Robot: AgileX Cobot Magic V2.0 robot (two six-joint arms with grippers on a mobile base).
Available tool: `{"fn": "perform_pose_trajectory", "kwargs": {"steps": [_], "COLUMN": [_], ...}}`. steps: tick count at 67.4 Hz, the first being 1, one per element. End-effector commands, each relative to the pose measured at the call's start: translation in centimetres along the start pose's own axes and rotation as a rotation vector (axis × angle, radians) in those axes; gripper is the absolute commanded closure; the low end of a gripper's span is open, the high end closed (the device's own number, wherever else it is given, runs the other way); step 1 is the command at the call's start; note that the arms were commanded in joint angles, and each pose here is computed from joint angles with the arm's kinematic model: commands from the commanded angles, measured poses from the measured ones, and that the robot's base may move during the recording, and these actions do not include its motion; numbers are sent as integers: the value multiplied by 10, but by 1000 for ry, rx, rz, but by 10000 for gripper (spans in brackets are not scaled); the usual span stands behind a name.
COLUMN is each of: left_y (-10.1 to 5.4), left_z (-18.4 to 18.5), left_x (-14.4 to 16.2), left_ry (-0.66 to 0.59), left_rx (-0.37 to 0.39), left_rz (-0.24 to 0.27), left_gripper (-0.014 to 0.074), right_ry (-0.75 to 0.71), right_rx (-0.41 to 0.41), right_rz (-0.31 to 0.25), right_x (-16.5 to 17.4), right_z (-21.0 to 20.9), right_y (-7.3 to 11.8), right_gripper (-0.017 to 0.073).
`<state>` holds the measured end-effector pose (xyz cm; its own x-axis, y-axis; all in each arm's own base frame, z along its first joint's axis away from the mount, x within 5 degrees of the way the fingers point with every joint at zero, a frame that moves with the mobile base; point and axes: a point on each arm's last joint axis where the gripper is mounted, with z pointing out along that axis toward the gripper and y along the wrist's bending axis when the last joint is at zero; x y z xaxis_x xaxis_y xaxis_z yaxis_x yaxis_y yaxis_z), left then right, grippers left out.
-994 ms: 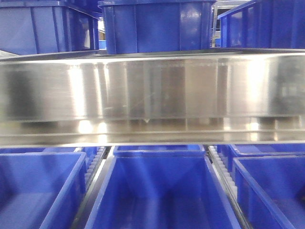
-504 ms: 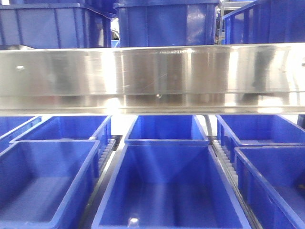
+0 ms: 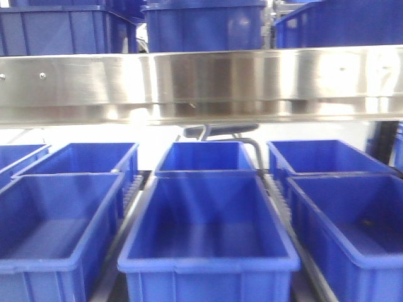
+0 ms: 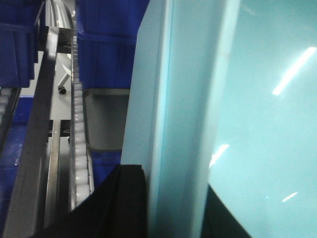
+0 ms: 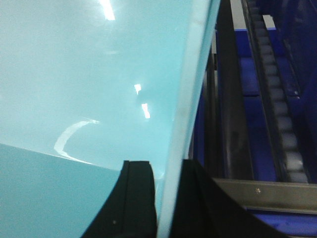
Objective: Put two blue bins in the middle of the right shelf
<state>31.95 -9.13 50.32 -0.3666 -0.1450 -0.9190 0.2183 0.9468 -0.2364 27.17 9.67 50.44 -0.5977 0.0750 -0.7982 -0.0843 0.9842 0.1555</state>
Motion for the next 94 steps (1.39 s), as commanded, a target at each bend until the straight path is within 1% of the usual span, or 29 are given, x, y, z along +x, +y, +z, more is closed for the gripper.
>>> {"fn": "perform_pose_trajectory", "kwargs": {"steps": [1,94], "left_y": [-13,-13], "left_z": [-12,-12], "left_x": [-20,-20], "left_ry": [-168,-168], "left_rx": [107,107], "left_rz": [-102,-102], "left_gripper": [704,704], "right_ry": [-59,-59], "right_rx": [-94,-94], "right_rz": [11,11], "right_x": [-5,-5], "right_z": [-7,-7], "right_y": [9,9], "right_gripper": [713,713]}}
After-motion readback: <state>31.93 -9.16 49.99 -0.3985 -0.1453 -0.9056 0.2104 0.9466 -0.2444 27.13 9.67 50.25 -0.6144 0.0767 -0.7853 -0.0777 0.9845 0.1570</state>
